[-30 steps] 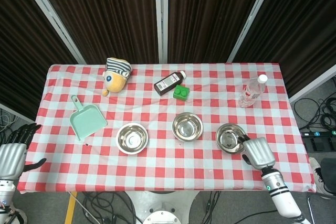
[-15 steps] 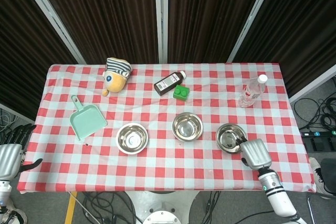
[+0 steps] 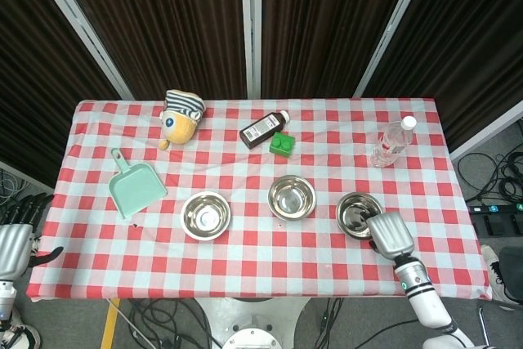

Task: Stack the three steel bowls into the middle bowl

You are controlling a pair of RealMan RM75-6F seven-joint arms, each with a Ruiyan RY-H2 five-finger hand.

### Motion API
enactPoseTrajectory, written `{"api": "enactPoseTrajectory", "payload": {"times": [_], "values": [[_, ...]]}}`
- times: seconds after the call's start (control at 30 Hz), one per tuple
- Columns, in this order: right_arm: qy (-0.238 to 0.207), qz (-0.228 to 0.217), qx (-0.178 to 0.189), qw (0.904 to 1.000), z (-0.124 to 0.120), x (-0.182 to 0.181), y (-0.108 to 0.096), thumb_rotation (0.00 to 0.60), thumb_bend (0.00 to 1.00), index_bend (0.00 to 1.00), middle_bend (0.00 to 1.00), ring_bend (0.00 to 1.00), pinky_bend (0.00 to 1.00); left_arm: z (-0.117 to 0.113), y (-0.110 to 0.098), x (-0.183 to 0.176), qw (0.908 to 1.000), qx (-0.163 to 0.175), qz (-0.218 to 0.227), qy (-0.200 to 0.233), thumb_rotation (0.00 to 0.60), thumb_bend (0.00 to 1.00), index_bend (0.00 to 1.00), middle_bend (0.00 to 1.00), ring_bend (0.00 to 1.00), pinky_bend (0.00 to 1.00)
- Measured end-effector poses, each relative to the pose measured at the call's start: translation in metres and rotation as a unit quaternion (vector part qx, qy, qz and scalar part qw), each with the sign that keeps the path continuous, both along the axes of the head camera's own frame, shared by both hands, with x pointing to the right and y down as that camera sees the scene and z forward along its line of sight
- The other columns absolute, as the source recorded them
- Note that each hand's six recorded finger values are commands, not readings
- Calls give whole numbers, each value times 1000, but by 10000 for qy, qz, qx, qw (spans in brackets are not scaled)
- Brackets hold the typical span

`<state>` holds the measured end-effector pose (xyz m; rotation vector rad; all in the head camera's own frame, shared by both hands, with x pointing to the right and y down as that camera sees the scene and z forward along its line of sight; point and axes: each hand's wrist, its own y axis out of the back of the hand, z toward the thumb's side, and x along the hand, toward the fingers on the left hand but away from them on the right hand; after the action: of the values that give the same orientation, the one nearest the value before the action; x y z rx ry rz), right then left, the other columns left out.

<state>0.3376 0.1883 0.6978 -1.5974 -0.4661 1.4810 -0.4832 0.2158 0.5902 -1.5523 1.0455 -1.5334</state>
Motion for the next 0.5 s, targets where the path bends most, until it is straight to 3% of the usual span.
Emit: {"api": "enactPoseTrajectory", "payload": {"times": [0.5], "values": [[79,-91,-179,9998,16,-4,-1,600,314,466,429,771,783,3,3,-6,10000,-63,-36,-41,600,124,164,215,127,170]]}}
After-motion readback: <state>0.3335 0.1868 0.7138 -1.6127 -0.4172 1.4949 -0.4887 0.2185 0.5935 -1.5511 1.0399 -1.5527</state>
